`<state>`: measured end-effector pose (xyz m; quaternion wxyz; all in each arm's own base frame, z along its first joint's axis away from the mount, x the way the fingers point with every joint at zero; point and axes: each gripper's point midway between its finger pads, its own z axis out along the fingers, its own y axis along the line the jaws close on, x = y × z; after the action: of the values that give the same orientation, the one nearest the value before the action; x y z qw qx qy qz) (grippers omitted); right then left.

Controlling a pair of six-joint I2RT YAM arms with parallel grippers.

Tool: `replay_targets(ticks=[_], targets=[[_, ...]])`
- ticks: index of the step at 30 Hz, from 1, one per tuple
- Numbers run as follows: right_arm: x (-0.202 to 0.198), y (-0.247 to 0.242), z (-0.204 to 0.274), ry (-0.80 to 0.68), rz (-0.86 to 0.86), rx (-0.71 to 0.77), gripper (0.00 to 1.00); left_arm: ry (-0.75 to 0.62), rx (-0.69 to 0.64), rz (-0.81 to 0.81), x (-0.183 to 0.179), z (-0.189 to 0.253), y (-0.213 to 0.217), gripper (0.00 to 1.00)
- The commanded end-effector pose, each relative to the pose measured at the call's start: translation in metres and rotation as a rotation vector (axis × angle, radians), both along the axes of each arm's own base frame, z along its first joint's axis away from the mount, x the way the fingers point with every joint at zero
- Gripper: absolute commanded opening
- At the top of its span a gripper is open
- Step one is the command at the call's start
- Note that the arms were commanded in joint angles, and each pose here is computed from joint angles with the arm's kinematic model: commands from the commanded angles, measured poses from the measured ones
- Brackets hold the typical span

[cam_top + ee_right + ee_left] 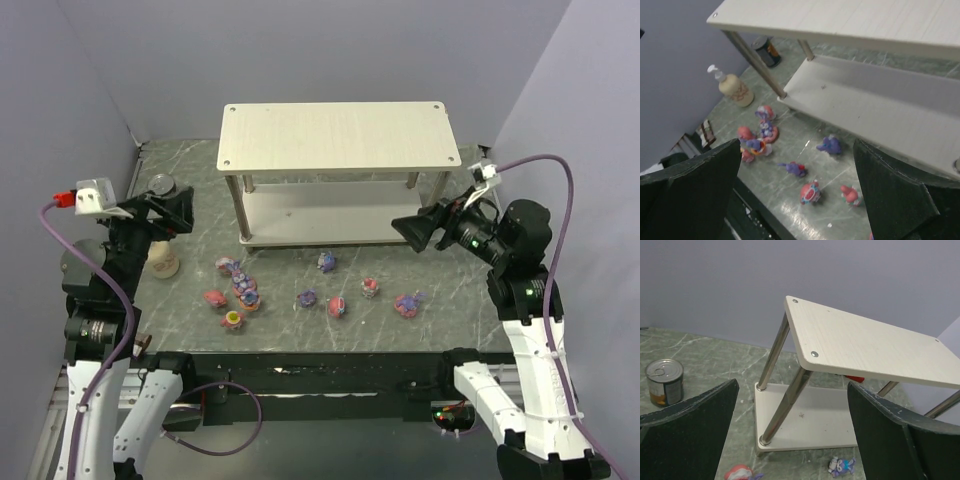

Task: Place and organize the plastic toys onto the shelf

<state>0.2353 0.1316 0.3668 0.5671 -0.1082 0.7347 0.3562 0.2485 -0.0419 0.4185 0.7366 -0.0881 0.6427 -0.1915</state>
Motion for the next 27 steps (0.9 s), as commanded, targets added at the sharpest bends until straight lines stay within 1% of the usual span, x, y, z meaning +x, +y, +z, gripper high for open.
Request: replay_targets(ticks=[1,3,4,5,6,8,9,10,13,14,15,17,18,20,21,22,23,24,25,27], targets=[[-0.025,0.022,-0.006,-0.032,0.152,0.001,1.00,-0.051,-0.012,-0.044,-0.003,0.001,-0.009,0.96],[-0.036,0.039,-0.006,-0.056,0.233,0.012,1.00,-0.043,-0.019,-0.061,0.001,-0.007,-0.013,0.96],[-0.037,0.047,-0.018,-0.036,0.261,0.016,1.00,-0.037,-0.015,-0.085,0.002,-0.010,-0.017,0.96],[-0.045,0.064,-0.019,-0.036,0.331,0.031,1.00,-0.029,-0.009,-0.102,0.004,-0.014,-0.021,0.96],[-0.040,0.069,-0.027,-0.020,0.315,0.028,1.00,-0.009,0.005,-0.114,0.008,-0.021,-0.023,0.96],[-0.040,0.087,-0.053,0.037,0.337,-0.007,1.00,0.009,0.035,-0.130,0.012,-0.026,-0.026,0.96],[-0.028,0.085,-0.062,0.051,0.260,-0.033,0.99,0.020,0.055,-0.135,0.014,-0.030,-0.027,0.96],[-0.023,0.086,-0.075,0.071,0.225,-0.050,0.99,0.026,0.068,-0.140,0.014,-0.032,-0.028,0.96],[-0.018,0.096,-0.101,0.091,0.176,-0.083,0.98,0.036,0.046,-0.097,0.019,-0.038,-0.022,0.96],[-0.020,0.101,-0.107,0.091,0.179,-0.089,0.98,0.041,0.016,-0.029,0.023,-0.041,-0.010,0.96],[-0.027,0.107,-0.124,0.108,0.195,-0.110,0.98,0.033,-0.006,0.006,0.023,-0.041,-0.004,0.96],[-0.025,0.112,-0.136,0.099,0.159,-0.129,0.98,0.029,-0.045,0.079,0.024,-0.045,0.008,0.96],[-0.026,0.113,-0.151,0.116,0.148,-0.152,0.99,0.016,-0.051,0.105,0.021,-0.043,0.013,0.96],[-0.029,0.123,-0.165,0.108,0.136,-0.182,0.98,0.014,-0.054,0.102,0.019,-0.044,0.013,0.96],[-0.030,0.122,-0.183,0.117,0.116,-0.218,0.96,0.020,-0.046,0.081,0.019,-0.044,0.009,0.96],[-0.035,0.127,-0.193,0.116,0.115,-0.242,0.95,0.029,-0.037,0.072,0.019,-0.045,0.008,0.96],[-0.029,0.126,-0.195,0.094,0.066,-0.243,0.94,0.025,-0.020,0.063,0.018,-0.041,0.006,0.96],[-0.031,0.125,-0.208,0.104,0.051,-0.268,0.93,0.045,-0.009,0.046,0.019,-0.045,0.003,0.96],[-0.035,0.129,-0.219,0.109,0.059,-0.291,0.92,0.049,-0.004,0.042,0.020,-0.045,0.002,0.96],[-0.033,0.129,-0.229,0.116,0.022,-0.299,0.89,0.060,-0.002,0.034,0.022,-0.048,0.001,0.96]])
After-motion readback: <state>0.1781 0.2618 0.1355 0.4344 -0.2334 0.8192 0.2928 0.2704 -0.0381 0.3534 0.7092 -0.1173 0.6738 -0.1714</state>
